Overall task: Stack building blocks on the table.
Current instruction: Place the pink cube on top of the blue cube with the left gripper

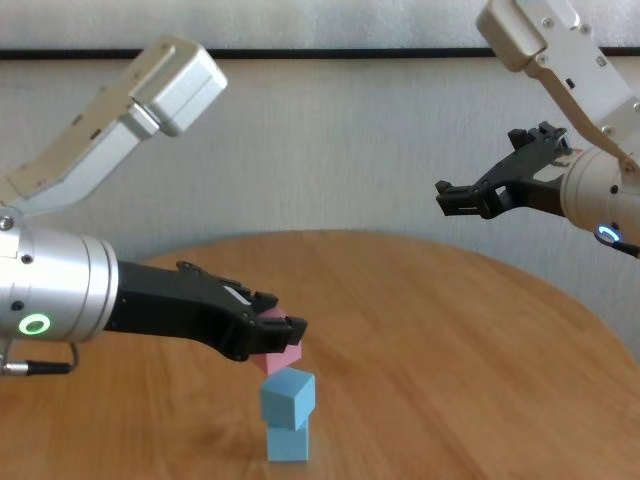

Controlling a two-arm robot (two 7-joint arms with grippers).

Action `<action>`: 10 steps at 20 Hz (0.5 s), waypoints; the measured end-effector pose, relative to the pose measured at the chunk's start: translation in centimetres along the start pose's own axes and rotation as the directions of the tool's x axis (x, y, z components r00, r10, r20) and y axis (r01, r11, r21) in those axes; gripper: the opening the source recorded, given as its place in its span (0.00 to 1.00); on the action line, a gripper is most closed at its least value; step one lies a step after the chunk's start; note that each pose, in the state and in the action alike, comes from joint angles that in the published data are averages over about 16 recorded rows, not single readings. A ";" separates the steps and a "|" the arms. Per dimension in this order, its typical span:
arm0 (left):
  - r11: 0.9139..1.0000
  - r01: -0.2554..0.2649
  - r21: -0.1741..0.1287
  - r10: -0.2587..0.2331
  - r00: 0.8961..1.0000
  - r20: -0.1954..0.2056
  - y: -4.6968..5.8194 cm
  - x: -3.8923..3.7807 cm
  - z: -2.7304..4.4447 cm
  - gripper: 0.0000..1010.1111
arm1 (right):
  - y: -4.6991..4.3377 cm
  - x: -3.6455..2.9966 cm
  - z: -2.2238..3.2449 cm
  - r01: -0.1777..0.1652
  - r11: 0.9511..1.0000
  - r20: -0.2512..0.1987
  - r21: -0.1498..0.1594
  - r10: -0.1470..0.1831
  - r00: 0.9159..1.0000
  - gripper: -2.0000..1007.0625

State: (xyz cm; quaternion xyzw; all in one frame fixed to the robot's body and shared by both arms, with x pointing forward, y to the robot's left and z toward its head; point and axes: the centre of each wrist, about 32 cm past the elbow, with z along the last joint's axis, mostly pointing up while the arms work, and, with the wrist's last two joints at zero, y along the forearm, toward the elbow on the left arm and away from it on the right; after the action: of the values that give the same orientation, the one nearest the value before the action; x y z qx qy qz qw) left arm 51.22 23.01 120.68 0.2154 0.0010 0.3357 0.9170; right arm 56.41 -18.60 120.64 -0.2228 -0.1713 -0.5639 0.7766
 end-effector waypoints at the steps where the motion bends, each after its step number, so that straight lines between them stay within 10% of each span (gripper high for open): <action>1: 1.000 0.002 0.007 -0.002 1.000 0.004 0.0 0.06 0.09 0.39 | 0.00 0.00 0.00 0.000 1.000 0.000 0.000 0.000 1.000 0.99; 10: 0.999 0.021 0.045 -0.022 1.000 0.022 -0.1 0.36 0.55 0.39 | 0.00 0.00 0.00 0.000 1.000 0.000 0.000 0.000 1.000 0.99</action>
State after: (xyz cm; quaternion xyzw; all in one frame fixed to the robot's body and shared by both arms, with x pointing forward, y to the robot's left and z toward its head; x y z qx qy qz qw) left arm 51.64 22.96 121.19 0.2397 0.0007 0.3232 0.9155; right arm 56.41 -18.60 120.64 -0.2228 -0.1713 -0.5639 0.7766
